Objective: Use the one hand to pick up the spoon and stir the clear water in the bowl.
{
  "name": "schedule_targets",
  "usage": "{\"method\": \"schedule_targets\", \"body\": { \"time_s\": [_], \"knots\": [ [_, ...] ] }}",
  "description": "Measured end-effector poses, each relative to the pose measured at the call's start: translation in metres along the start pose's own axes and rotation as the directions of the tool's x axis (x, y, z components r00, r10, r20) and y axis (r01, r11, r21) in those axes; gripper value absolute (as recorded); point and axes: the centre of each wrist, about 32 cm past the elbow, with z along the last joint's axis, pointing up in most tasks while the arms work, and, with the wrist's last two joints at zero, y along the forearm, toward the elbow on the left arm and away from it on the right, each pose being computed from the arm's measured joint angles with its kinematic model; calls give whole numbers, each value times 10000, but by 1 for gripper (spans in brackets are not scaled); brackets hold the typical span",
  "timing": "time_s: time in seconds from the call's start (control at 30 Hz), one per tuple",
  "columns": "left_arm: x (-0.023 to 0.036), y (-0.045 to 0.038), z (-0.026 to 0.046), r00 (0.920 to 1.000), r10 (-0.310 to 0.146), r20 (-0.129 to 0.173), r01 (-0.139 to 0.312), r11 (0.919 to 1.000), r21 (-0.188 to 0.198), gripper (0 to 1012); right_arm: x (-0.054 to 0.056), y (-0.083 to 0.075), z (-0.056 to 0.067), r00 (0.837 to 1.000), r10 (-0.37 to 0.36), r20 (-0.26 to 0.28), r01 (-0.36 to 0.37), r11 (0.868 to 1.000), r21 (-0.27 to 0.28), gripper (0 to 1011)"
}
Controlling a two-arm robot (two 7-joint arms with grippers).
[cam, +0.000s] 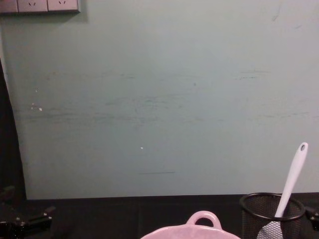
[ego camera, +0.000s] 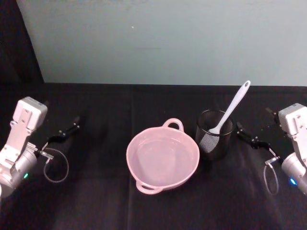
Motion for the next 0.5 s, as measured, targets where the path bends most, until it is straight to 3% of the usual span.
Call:
{"method": "schedule_targets", "body": {
  "time_s": [0.5],
  "knots": [
    [0,0,0,10000,0,1,0,10000,0,1005,0,0,0,10000,0,0,0,10000,0,1003]
  ]
}}
